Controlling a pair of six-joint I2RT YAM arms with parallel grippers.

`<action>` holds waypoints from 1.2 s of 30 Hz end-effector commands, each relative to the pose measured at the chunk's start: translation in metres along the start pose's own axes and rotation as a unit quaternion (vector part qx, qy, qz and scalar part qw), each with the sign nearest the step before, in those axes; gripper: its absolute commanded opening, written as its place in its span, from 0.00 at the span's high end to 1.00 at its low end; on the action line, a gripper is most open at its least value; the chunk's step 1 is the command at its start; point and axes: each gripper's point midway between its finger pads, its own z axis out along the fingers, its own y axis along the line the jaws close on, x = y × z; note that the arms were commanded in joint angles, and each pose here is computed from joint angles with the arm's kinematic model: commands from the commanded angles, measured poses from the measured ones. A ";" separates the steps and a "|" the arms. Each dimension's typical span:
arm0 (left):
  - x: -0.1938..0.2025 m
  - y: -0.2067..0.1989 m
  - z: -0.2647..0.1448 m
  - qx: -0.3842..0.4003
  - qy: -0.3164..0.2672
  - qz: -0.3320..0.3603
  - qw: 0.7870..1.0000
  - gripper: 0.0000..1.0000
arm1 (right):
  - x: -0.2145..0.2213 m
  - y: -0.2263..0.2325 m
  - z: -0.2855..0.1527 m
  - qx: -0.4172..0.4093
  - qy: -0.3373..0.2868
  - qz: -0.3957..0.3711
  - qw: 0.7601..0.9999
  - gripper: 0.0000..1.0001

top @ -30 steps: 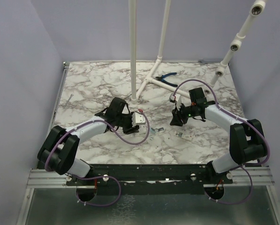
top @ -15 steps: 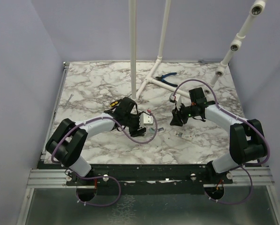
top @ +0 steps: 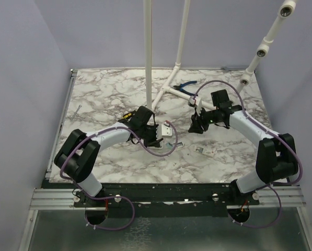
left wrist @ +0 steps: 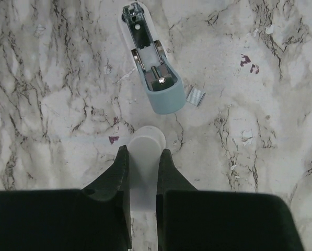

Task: Load the staples into the stapler
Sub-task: Open the stapler at the center of the board.

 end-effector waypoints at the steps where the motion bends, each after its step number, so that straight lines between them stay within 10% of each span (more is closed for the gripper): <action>1: -0.038 0.002 -0.035 0.001 -0.044 0.030 0.999 1.00 | -0.054 0.015 -0.003 -0.035 -0.043 -0.054 0.997 0.58; 17: -0.135 0.009 -0.101 0.018 -0.156 -0.011 0.988 1.00 | -0.127 0.082 0.028 -0.120 -0.109 -0.136 0.977 0.40; 36: -0.143 0.021 -0.091 0.021 -0.177 -0.033 0.983 1.00 | -0.124 0.097 0.031 -0.160 -0.119 -0.112 0.973 0.53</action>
